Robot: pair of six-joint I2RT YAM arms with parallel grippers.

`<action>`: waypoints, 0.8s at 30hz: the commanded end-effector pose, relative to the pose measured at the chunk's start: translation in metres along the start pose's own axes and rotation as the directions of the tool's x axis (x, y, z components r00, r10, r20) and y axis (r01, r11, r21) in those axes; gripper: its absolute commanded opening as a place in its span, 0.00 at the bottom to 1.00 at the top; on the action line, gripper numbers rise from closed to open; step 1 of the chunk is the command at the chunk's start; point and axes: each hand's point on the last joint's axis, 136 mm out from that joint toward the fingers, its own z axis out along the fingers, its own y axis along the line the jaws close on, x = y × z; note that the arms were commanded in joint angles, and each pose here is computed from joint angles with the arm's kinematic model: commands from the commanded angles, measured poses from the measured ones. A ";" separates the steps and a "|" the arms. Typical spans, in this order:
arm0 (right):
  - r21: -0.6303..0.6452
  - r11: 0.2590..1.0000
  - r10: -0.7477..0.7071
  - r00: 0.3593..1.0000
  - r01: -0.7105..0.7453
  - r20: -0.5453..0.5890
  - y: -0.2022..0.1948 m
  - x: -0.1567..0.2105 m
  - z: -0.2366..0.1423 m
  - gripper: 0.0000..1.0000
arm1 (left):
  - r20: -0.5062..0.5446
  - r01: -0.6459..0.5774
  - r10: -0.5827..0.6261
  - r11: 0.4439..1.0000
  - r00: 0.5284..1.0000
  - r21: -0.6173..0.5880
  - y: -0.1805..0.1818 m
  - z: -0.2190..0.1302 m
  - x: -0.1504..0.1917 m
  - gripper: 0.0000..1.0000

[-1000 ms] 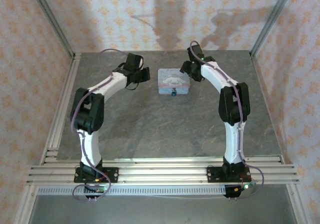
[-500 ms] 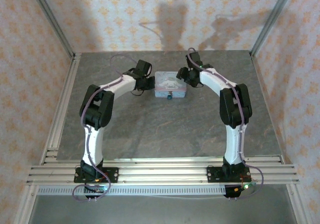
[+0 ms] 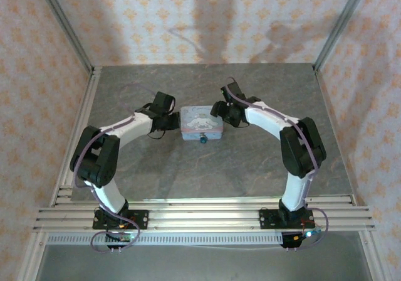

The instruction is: Unlock the padlock with the key

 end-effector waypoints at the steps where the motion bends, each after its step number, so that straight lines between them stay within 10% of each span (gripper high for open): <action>1: 0.073 0.997 -0.033 0.994 0.026 0.107 -0.016 -0.014 -0.043 0.74 | 0.067 0.007 -0.005 0.999 0.998 -0.033 0.016 -0.020 -0.008 0.00; 7: 0.138 0.989 -0.081 0.980 0.055 0.184 -0.039 0.025 -0.066 0.73 | 0.092 0.010 -0.004 0.998 0.996 -0.057 0.033 -0.048 0.007 0.00; 15: 0.121 0.952 -0.298 0.943 0.282 0.150 0.022 0.132 -0.043 0.71 | 0.150 0.007 -0.010 1.000 0.989 0.024 0.034 -0.093 0.035 0.00; 24: 0.150 0.921 -0.380 0.916 0.361 0.130 0.062 0.133 -0.005 0.60 | 0.130 -0.023 0.010 0.994 0.992 0.102 0.027 -0.118 0.061 0.00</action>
